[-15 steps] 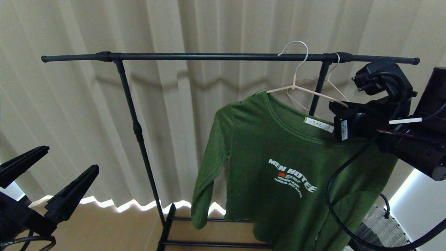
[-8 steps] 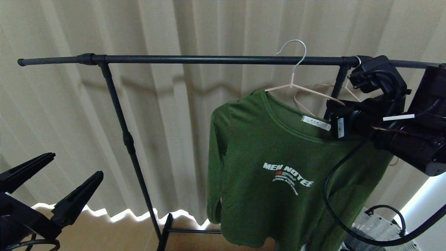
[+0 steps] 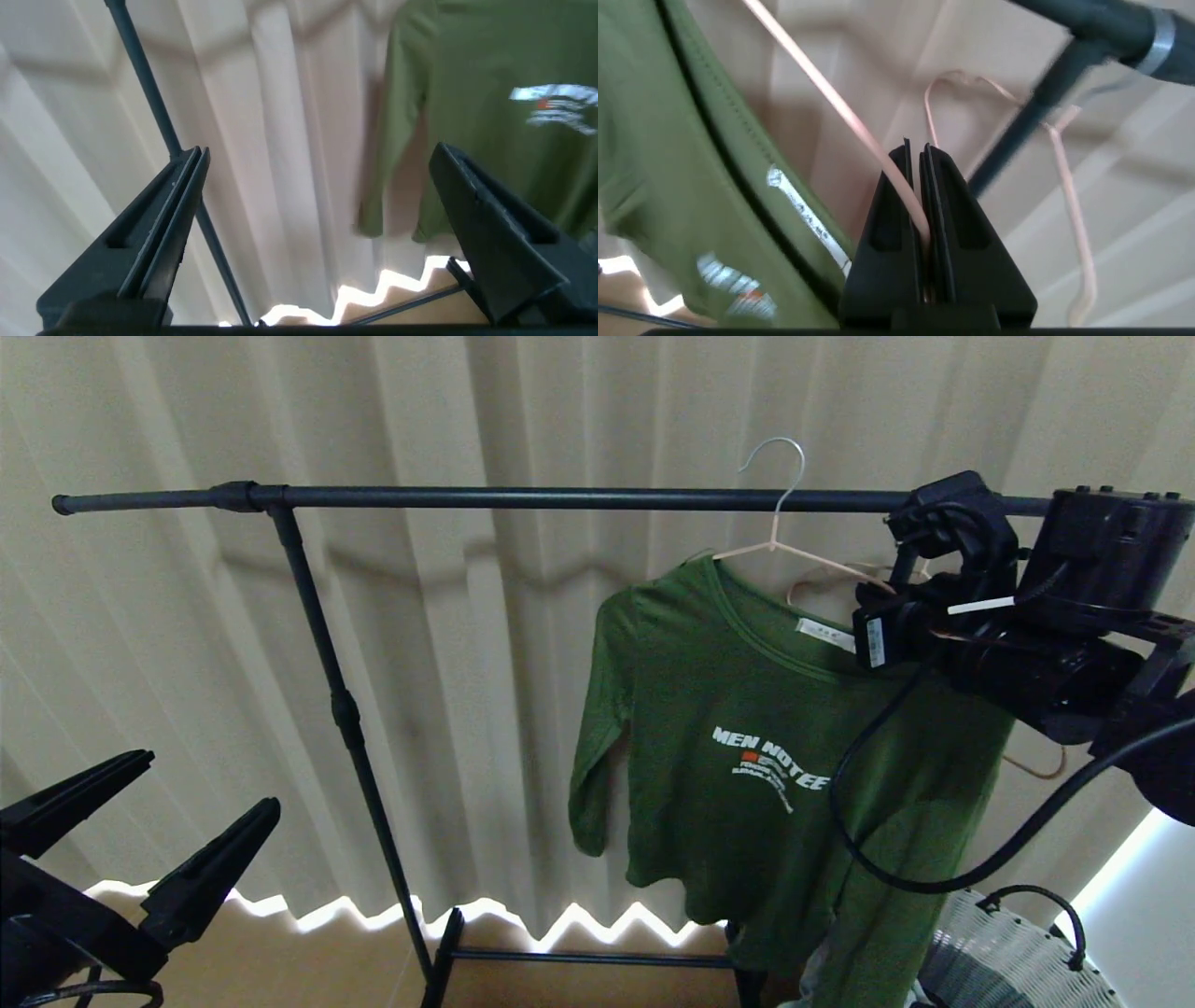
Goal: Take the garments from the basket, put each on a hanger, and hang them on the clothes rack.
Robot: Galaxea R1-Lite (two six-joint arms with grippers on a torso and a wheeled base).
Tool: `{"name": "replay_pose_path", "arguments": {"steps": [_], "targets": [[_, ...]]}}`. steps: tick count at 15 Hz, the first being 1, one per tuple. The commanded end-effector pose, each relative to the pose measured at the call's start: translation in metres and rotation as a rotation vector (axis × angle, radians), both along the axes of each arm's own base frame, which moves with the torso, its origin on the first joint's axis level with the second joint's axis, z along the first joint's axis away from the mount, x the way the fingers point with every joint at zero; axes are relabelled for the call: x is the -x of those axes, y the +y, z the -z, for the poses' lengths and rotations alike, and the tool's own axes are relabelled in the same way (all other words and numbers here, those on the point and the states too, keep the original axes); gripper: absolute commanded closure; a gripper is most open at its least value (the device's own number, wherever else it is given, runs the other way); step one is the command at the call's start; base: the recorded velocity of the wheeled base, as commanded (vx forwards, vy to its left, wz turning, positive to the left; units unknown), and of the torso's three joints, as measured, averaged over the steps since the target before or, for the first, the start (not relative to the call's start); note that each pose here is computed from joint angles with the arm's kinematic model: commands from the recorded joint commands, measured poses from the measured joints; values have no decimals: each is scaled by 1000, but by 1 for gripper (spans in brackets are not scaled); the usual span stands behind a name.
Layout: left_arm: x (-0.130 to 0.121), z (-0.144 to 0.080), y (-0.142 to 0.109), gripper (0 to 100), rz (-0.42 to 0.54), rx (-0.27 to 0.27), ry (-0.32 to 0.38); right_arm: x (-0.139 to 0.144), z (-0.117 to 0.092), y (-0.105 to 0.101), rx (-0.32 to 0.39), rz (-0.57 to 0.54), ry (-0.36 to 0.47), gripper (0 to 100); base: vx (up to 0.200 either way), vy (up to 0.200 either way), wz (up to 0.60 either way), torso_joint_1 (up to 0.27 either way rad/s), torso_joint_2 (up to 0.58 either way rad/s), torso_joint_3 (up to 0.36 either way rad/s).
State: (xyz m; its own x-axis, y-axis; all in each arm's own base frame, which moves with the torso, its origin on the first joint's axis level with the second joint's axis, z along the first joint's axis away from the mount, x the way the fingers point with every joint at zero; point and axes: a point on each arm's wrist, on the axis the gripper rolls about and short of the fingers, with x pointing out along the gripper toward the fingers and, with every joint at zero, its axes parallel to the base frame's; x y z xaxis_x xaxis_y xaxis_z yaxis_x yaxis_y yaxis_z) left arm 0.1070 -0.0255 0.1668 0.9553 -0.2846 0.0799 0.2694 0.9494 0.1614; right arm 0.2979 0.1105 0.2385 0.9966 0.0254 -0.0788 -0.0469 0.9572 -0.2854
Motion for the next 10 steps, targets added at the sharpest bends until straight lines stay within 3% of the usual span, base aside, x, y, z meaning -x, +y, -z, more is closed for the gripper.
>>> {"name": "replay_pose_path", "arguments": {"steps": [1, 10], "targets": [[-2, 1, 0, 0, -1, -2, 13, -22, 13, 1, 13, 20, 32, 100, 0, 0, 0, 0, 0, 0], [-4, 5, -1, 0, -1, -7, 32, -40, 25, 3, 21, 34, 53, 100, 0, 0, 0, 0, 0, 0]]}}
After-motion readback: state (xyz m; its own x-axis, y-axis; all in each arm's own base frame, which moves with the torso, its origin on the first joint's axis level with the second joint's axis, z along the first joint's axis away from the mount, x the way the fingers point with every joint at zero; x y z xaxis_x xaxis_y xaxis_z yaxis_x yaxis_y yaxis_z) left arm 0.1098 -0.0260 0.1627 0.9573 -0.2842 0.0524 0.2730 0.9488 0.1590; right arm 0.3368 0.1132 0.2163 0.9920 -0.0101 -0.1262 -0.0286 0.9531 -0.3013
